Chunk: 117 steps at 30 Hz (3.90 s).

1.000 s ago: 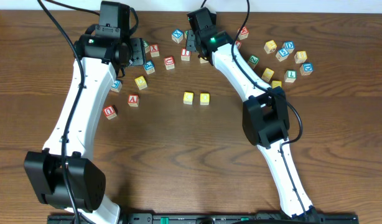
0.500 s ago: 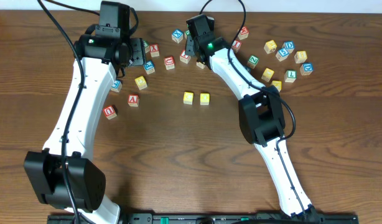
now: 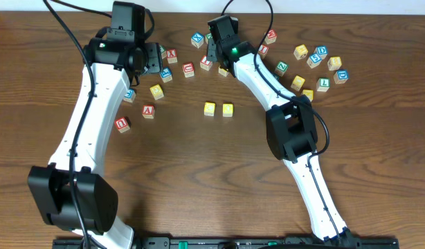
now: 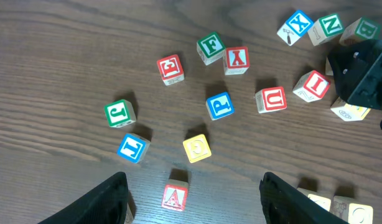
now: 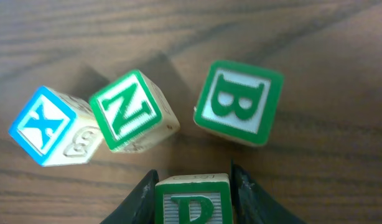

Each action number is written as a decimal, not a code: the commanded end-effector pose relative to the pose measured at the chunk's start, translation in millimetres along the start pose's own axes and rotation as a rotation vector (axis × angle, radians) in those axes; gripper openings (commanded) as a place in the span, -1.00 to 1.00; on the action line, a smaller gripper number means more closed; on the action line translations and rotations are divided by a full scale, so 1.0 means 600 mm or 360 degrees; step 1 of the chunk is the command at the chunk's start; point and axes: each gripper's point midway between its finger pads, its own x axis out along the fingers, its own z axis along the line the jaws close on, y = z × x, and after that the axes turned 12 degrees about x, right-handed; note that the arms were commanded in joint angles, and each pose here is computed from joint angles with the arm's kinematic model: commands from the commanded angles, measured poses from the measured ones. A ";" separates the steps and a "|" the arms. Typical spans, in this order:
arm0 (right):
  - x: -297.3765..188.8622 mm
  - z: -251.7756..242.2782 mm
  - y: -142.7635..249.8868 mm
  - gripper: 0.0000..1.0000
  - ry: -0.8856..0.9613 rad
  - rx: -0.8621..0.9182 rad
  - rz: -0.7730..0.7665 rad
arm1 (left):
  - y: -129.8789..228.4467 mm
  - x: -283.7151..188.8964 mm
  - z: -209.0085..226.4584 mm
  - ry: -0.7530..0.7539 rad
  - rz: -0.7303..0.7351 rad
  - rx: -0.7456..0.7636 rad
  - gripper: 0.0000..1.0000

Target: Spell out CORL

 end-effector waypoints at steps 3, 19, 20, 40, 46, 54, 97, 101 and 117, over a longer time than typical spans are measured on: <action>-0.003 -0.009 -0.015 -0.39 0.0043 -0.0122 -0.0010 | 0.006 0.014 0.004 -0.0027 0.0035 0.0011 0.34; -0.191 0.035 -0.114 -0.46 0.0007 -0.0346 0.0009 | 0.006 0.014 0.004 -0.0027 0.0035 0.0011 0.35; -0.211 0.033 -0.111 -0.47 0.0009 -0.0349 0.0045 | 0.006 0.014 0.004 -0.0027 0.0036 0.0011 0.34; -0.311 -0.069 0.067 -0.57 0.0283 -0.0385 0.0899 | -0.005 0.014 0.004 -0.0027 -0.0009 0.0006 0.34; -0.289 -0.103 0.117 -0.68 0.0390 -0.0384 0.1093 | -0.005 0.014 0.004 -0.0027 -0.0010 0.0006 0.34; -0.287 -0.105 0.132 -0.52 0.0382 -0.0390 0.1154 | -0.002 0.014 0.004 -0.0027 0.0002 0.0007 0.34; -0.624 -0.064 -0.045 -0.40 0.0072 -0.0423 0.0496 | -0.004 0.014 0.004 -0.0027 -0.0004 0.0006 0.34; -0.659 -0.065 -0.045 -0.41 0.0041 -0.0429 0.0460 | -0.004 0.014 0.004 -0.0027 -0.0006 0.0006 0.34; -0.512 -0.141 0.057 -0.27 0.0344 -0.0360 0.0730 | -0.004 0.014 0.004 -0.0027 -0.0005 0.0006 0.34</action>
